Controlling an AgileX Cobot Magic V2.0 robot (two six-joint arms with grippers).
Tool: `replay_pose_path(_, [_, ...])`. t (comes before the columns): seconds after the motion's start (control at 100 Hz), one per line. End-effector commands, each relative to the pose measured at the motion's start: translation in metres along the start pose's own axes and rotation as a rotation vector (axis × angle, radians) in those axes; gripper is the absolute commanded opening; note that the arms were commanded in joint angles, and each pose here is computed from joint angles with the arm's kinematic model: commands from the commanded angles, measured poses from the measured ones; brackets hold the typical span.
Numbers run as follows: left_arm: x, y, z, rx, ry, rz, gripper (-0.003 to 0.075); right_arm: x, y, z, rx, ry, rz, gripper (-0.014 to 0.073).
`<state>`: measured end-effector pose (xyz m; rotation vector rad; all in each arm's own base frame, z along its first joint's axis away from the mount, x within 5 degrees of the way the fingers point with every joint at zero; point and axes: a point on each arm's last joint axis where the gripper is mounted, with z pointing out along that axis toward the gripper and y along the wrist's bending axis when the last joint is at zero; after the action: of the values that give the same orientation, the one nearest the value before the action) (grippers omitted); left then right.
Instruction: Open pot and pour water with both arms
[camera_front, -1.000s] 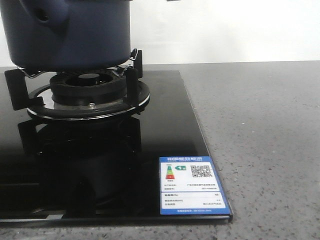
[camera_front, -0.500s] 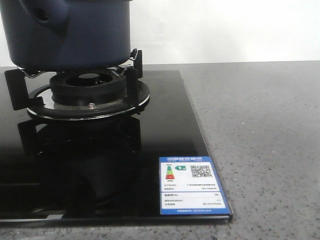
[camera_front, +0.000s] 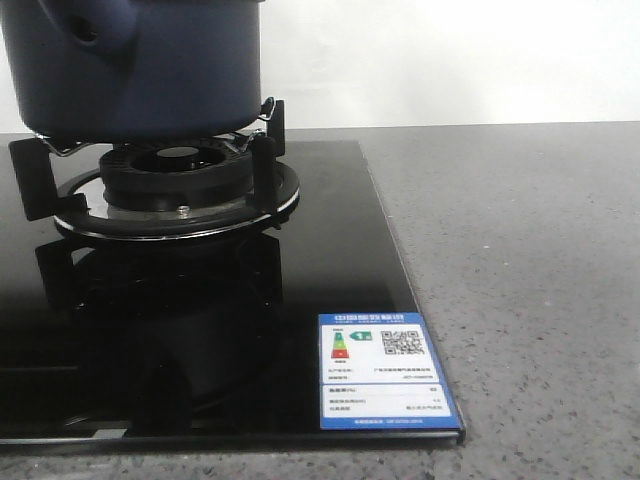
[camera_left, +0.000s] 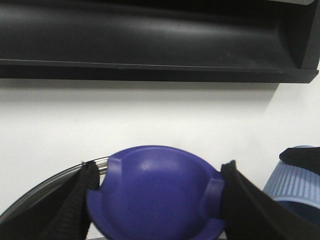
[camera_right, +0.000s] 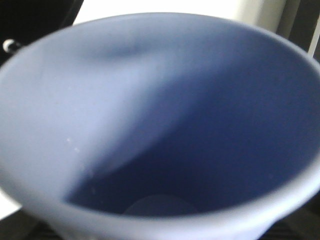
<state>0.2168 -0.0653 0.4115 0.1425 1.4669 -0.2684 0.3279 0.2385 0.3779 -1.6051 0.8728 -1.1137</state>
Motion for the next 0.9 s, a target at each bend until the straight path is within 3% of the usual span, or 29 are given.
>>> replay_pose_path(0.0, [-0.028, 0.002, -0.008, -0.029, -0.157, 0.004, 0.0372, 0.013, -0.028, -0.015, 0.089, 0.026, -0.005, 0.044])
replay_pose_path(0.45, [-0.028, 0.002, -0.008, -0.029, -0.157, 0.004, 0.0372, 0.013, -0.028, -0.015, 0.089, 0.025, 0.01, 0.044])
replay_pose_path(0.77, [-0.029, 0.002, -0.008, -0.03, -0.159, 0.004, 0.0372, 0.021, -0.027, -0.016, 0.089, 0.1, 0.35, 0.044])
replay_pose_path(0.89, [-0.029, 0.002, -0.008, -0.031, -0.162, 0.003, 0.0372, 0.033, -0.026, -0.017, 0.091, 0.144, 0.542, 0.044])
